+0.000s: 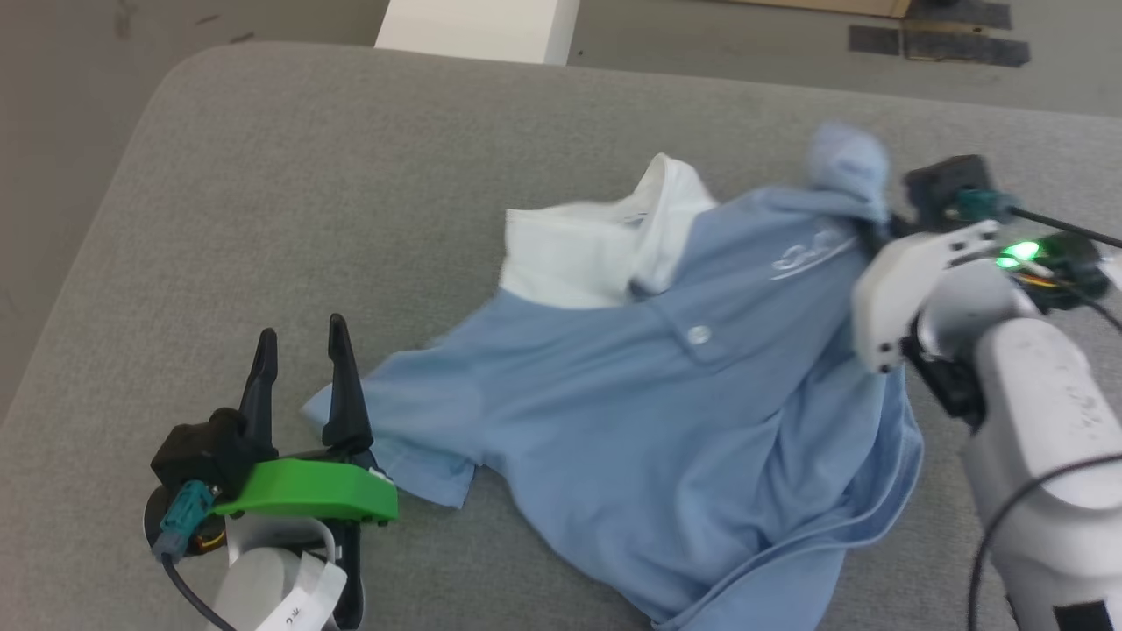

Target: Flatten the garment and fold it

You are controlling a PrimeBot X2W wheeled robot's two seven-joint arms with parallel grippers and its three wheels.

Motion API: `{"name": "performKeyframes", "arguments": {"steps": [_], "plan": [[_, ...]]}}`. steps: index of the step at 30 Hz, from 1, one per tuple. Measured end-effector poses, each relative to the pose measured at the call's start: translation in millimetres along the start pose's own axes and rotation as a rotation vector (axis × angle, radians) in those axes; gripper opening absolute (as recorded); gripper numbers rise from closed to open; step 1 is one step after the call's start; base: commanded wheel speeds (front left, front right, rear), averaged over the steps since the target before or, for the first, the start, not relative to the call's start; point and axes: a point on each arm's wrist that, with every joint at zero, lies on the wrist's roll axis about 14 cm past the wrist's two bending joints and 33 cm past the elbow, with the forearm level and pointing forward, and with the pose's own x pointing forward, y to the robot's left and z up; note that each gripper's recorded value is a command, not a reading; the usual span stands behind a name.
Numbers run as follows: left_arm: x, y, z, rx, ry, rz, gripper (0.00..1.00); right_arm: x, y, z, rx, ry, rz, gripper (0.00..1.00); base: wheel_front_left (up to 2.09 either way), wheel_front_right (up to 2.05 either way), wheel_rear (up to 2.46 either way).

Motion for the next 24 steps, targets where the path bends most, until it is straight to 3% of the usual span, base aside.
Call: {"name": "performKeyframes", "arguments": {"steps": [3,6,13,16,17,18,24], "plan": [[-0.9,-7.7,-0.8,0.006,0.001,-0.025,1.0,-40.8,-59.2,14.0,-0.002,-0.094,-0.198,0.0,0.0,0.0,0.0],[-1.7,-19.0,-0.9,0.003,0.0,-0.065,1.0,-78.9,-91.5,-1.9,0.058,-0.073,-0.329,0.0,0.0,0.0,0.0],[-2.6,-43.0,-3.1,-0.011,0.006,-0.143,1.0,-169.3,-115.8,-114.6,0.289,0.249,-0.512,0.0,0.0,0.0,0.0],[-3.1,-52.7,-6.5,-0.011,0.016,-0.176,1.0,-193.3,-107.1,-156.6,0.419,0.37,-0.503,0.0,0.0,0.0,0.0],[-3.3,-55.4,-7.0,-0.012,0.017,-0.185,1.0,-198.4,-101.8,-166.8,0.456,0.396,-0.492,0.14,0.0,0.0,0.0],[-3.6,-58.1,-6.8,-0.012,0.017,-0.196,1.0,-202.5,-97.9,-172.7,0.477,0.408,-0.487,1.0,0.0,0.0,0.0],[-7.0,-69.0,-9.1,-0.016,0.026,-0.234,1.0,-219.0,-101.2,-173.5,0.518,0.341,-0.513,1.0,0.0,0.0,0.0]]}}
